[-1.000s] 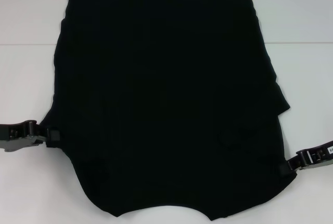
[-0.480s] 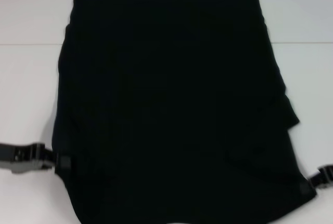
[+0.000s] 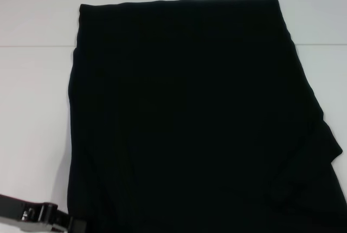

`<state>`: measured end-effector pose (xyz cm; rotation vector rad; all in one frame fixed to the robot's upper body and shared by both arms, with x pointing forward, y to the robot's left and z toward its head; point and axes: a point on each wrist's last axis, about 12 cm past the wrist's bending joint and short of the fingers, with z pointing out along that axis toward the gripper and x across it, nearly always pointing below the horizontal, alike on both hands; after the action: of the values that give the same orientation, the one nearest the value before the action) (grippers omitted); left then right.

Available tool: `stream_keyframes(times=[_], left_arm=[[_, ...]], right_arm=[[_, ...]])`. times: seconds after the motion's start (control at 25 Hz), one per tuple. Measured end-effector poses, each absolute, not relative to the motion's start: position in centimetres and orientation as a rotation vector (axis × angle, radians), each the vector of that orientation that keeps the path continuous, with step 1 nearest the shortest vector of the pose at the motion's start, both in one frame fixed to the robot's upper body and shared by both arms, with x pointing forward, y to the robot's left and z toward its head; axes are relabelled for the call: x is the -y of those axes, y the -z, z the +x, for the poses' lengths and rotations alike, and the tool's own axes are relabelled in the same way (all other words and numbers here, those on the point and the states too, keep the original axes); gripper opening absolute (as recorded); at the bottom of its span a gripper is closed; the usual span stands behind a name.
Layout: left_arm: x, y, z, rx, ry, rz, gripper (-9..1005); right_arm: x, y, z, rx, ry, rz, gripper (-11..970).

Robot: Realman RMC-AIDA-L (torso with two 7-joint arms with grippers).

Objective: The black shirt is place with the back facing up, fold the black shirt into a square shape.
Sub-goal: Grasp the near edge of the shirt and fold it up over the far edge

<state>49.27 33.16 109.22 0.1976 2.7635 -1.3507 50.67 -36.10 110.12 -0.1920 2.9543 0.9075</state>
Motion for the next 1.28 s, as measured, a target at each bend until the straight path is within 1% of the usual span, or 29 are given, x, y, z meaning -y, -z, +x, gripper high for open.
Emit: stream_keyframes(times=[0.08, 0.16, 0.24, 0.4, 0.44, 0.48, 0.64, 0.72, 0.84, 1.0, 1.08, 1.28], left_arm=[[-32.9, -109.3, 49.9, -2.750, 1.338, 0.200, 40], [-32.6, -109.8, 51.0, -2.698, 1.335, 0.205, 40], [-32.3, -110.6, 52.1, -2.628, 1.358, 0.206, 40], [-32.1, -112.9, 54.4, -2.427, 1.474, 0.164, 40], [-32.1, -113.7, 55.8, -2.382, 1.458, 0.103, 40], [-32.1, -113.9, 56.2, -2.374, 1.446, 0.087, 40], [-31.8, -113.9, 59.8, -2.337, 1.283, -0.093, 39], [-31.1, -113.2, 61.6, -2.333, 1.185, -0.172, 39], [-30.0, -111.9, 63.2, -2.345, 1.051, -0.224, 39], [-28.2, -110.4, 64.4, -2.401, 0.849, -0.212, 40], [-27.4, -110.2, 64.7, -2.425, 0.791, -0.176, 40], [-27.3, -110.5, 65.2, -2.412, 0.737, -0.154, 40]], right_arm=[[36.3, -110.3, 50.9, -2.919, -0.916, -0.181, 44], [35.8, -110.8, 51.7, -2.850, -0.960, -0.208, 44], [35.2, -111.4, 52.4, -2.773, -1.023, -0.238, 44], [34.8, -113.1, 53.9, -2.567, -1.157, -0.258, 44], [35.0, -113.6, 54.3, -2.521, -1.162, -0.245, 45], [35.3, -114.1, 54.7, -2.480, -1.159, -0.229, 45], [36.2, -114.9, 57.2, -2.345, -1.072, -0.100, 45], [36.3, -114.3, 58.7, -2.311, -1.007, -0.020, 45], [35.3, -112.9, 60.8, -2.288, -0.924, 0.062, 44], [33.6, -111.6, 63.1, -2.269, -0.810, 0.111, 44], [32.9, -111.6, 64.1, -2.264, -0.752, 0.109, 44], [31.7, -112.2, 65.9, -2.236, -0.650, 0.111, 44]])
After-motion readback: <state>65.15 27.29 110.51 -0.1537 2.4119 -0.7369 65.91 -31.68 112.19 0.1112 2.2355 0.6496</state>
